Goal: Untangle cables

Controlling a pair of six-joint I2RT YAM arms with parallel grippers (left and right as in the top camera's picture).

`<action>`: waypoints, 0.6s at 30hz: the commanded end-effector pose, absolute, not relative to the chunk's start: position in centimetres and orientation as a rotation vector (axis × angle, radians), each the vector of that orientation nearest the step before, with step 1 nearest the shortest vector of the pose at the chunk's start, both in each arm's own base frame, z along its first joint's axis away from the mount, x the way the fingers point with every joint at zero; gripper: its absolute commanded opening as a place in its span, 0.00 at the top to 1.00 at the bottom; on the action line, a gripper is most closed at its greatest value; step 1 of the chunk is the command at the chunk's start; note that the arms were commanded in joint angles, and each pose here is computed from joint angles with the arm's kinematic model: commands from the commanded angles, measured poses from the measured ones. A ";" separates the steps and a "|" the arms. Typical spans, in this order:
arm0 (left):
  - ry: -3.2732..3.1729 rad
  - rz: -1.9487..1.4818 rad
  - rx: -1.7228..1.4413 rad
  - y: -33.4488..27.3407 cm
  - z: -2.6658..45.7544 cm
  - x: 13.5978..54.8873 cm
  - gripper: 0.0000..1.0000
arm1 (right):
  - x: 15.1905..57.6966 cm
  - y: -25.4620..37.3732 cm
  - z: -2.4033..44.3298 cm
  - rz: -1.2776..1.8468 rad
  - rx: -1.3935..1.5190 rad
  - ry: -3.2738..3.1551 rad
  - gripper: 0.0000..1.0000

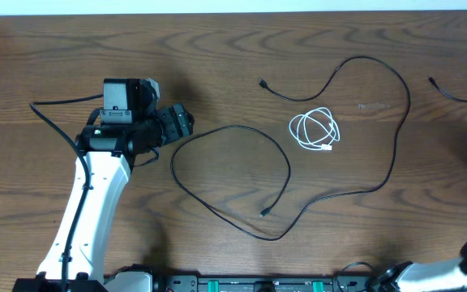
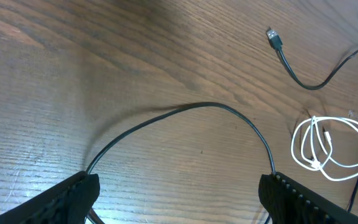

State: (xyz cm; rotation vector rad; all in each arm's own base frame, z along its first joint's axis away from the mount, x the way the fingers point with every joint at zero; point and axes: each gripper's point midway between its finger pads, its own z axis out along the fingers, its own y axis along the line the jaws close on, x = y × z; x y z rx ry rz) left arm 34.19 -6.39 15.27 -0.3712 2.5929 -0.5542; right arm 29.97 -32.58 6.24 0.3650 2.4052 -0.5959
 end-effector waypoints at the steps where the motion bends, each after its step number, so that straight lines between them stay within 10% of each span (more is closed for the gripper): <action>1: 2.574 -0.536 -0.363 -6.2 16.0 34.6 0.13 | 30.3 -32.1 12.9 -0.640 0.367 2.256 0.01; 18: 2.574 -0.536 -0.363 -6.2 16.0 34.6 0.13 | 33.2 -21.9 22.2 -0.002 0.276 1.949 0.01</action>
